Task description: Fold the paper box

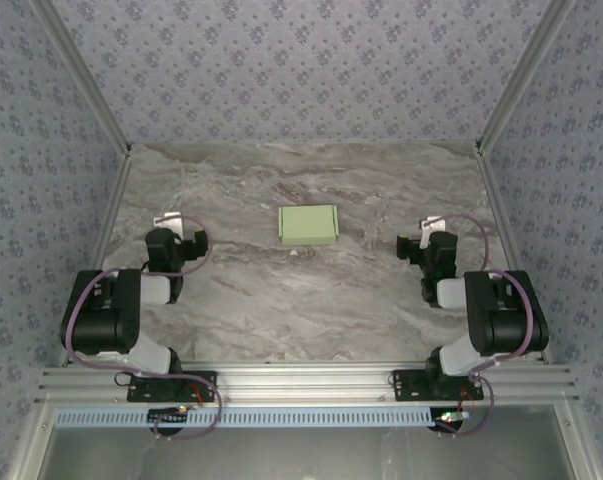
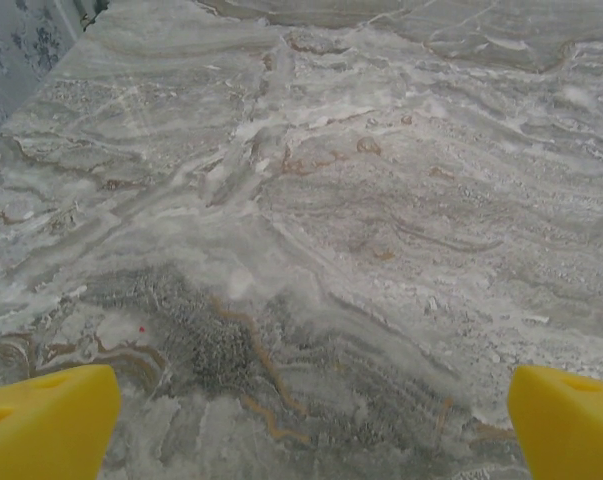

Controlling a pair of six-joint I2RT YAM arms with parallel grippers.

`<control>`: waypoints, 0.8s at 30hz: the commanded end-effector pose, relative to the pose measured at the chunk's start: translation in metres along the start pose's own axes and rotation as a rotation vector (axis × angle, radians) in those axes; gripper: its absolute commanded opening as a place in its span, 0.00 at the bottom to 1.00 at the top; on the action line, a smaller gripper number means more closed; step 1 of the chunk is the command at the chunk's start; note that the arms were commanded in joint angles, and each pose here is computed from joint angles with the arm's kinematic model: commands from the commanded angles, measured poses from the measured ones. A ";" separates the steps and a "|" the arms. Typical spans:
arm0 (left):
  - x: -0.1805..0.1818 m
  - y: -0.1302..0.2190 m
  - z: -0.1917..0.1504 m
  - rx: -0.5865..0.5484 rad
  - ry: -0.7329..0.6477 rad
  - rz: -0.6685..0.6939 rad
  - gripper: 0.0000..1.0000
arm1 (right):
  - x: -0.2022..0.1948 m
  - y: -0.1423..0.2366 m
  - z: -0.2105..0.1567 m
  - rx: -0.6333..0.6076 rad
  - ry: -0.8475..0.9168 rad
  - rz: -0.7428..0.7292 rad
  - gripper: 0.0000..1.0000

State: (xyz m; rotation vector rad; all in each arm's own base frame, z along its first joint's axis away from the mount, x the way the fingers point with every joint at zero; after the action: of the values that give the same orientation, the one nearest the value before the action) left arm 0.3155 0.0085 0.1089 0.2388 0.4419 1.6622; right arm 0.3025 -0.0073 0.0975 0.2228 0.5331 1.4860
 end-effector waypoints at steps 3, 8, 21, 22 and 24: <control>-0.002 -0.003 0.012 -0.036 0.006 -0.030 0.99 | -0.009 -0.006 0.018 -0.055 -0.055 0.022 0.99; -0.001 -0.003 0.013 -0.039 0.007 -0.026 0.99 | -0.008 -0.006 0.018 -0.054 -0.053 0.023 0.99; -0.002 -0.003 0.013 -0.037 0.005 -0.028 0.99 | -0.008 -0.006 0.018 -0.055 -0.053 0.022 0.99; -0.002 -0.003 0.013 -0.038 0.005 -0.028 0.99 | -0.008 -0.006 0.018 -0.054 -0.052 0.022 0.99; -0.002 -0.003 0.013 -0.038 0.006 -0.027 0.99 | -0.008 -0.006 0.018 -0.054 -0.052 0.022 0.99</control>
State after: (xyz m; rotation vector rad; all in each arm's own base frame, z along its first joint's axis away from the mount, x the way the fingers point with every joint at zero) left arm 0.3168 0.0092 0.1102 0.2322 0.4423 1.6543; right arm 0.3109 -0.0117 0.1058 0.2295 0.4830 1.5117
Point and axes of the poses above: each hand's point on the last joint's axis, 136 mm out from that joint toward the fingers, its own y axis back along the fingers, its own x axis along the line the jaws close on, z = x × y, the point moved 8 cm from there along y, back along the fingers, and after that the axes turned 7 degrees about y, right-handed, at the moved point
